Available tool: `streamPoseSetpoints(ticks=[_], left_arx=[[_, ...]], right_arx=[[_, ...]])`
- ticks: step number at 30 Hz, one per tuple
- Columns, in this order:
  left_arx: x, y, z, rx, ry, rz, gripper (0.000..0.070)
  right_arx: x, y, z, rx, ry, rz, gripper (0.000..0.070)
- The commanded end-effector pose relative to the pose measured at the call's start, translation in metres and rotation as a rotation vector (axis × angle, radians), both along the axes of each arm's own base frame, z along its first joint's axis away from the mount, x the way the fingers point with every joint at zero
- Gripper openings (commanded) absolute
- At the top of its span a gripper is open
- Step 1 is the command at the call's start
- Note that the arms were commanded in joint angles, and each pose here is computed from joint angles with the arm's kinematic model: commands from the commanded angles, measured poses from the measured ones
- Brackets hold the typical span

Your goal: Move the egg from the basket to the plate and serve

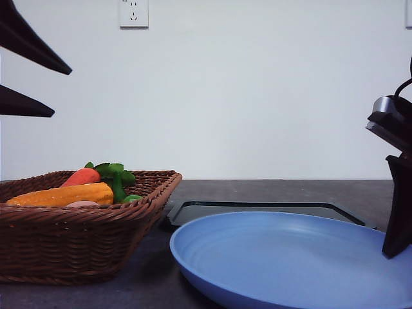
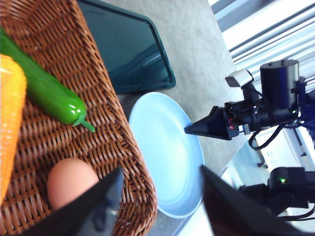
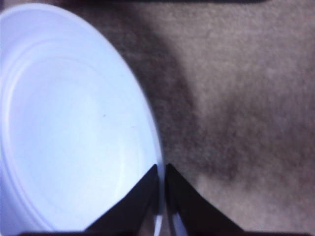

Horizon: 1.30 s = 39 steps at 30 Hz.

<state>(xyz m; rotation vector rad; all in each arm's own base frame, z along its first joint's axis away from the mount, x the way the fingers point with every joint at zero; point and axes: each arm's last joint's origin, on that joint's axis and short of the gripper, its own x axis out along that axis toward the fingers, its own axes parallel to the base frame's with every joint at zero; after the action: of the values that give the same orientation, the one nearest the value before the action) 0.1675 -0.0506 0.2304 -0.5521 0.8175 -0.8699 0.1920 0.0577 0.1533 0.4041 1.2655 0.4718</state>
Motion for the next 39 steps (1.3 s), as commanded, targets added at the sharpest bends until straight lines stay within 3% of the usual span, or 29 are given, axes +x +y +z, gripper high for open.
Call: streamPoseSetpoints(ticks=[1, 6, 11, 20, 30, 39], left_arx=[[0.002, -0.004, 0.004, 0.008, -0.028, -0.016, 0.0475], [-0.001, -0.016, 0.002, 0.085, -0.03, 0.02, 0.0494], [-0.006, -0.034, -0.001, 0.233, -0.074, 0.089, 0.0493], [-0.01, -0.065, -0.011, 0.51, -0.074, 0.113, 0.0492], [0.014, -0.099, -0.017, 0.646, -0.043, 0.042, 0.049], [0.027, -0.109, -0.031, 0.73, 0.048, 0.006, 0.0489]], right_arx=[[-0.001, 0.0, 0.004, 0.009, -0.013, -0.003, 0.0], [-0.01, -0.007, 0.016, 0.002, -0.038, -0.032, 0.0], [-0.019, -0.018, 0.029, 0.0, -0.08, -0.079, 0.0], [-0.025, -0.027, 0.041, 0.01, -0.148, -0.125, 0.0], [-0.027, -0.027, 0.039, 0.006, -0.121, -0.124, 0.0], [-0.027, -0.027, 0.039, 0.004, -0.123, -0.121, 0.0]])
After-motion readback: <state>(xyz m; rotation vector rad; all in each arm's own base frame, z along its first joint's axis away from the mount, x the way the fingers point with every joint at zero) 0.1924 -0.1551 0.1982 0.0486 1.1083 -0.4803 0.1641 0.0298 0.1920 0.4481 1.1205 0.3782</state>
